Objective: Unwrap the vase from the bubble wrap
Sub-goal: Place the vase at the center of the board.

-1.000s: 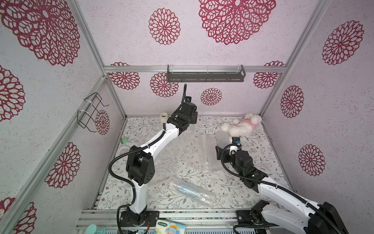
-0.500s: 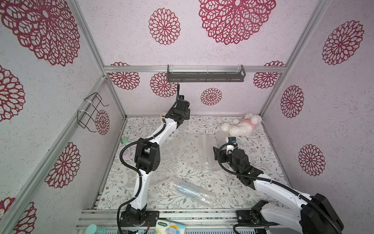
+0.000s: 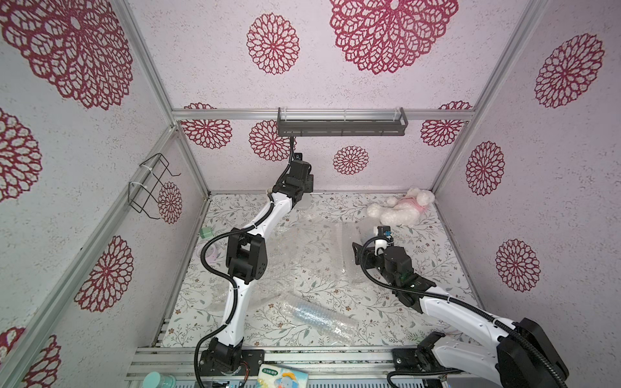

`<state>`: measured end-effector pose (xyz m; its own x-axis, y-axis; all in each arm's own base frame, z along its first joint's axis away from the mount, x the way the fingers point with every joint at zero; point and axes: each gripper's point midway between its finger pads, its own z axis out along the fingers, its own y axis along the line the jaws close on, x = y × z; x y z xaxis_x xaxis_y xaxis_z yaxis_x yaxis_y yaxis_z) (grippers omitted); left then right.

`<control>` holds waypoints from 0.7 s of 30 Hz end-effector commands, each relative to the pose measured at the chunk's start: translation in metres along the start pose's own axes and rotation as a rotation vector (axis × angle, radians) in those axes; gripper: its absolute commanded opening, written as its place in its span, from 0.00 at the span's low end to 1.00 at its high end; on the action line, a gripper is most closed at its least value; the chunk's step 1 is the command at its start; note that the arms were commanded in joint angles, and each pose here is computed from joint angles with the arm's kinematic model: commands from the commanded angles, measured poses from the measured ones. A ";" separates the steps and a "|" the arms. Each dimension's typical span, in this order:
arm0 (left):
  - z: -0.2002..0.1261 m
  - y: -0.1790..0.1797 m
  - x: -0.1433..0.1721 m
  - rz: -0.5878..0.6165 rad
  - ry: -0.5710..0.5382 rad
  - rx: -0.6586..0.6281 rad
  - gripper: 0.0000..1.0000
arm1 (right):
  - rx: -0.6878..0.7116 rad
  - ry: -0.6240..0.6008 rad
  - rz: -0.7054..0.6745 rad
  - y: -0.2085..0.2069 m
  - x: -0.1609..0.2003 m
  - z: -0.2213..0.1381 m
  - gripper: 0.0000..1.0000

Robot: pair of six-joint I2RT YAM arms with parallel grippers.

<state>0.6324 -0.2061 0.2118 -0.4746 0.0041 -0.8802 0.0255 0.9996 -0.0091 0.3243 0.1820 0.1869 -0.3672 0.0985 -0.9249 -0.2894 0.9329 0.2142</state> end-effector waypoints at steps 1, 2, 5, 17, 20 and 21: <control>-0.005 0.004 -0.036 -0.045 -0.099 0.012 0.67 | -0.008 -0.061 -0.004 0.004 -0.022 -0.001 0.89; -0.004 0.005 -0.035 -0.046 -0.095 0.010 0.67 | -0.008 -0.059 -0.004 0.004 -0.021 -0.001 0.89; -0.001 0.008 -0.033 -0.051 -0.084 0.009 0.68 | -0.004 -0.061 -0.004 0.003 -0.021 0.000 0.89; 0.013 0.013 -0.028 -0.071 -0.051 0.044 0.83 | 0.003 -0.066 0.001 0.003 -0.024 0.002 0.89; 0.014 0.013 -0.028 -0.058 -0.054 0.047 0.88 | 0.005 -0.063 0.000 0.003 -0.023 0.003 0.89; 0.013 0.013 -0.029 -0.056 -0.055 0.047 0.90 | 0.003 -0.064 0.001 0.003 -0.024 0.003 0.89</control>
<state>0.6539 -0.1927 0.2146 -0.4672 -0.0495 -0.8828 0.0243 0.9973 -0.0688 0.3259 0.1827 0.1832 -0.3725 0.0950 -0.9232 -0.2860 0.9346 0.2115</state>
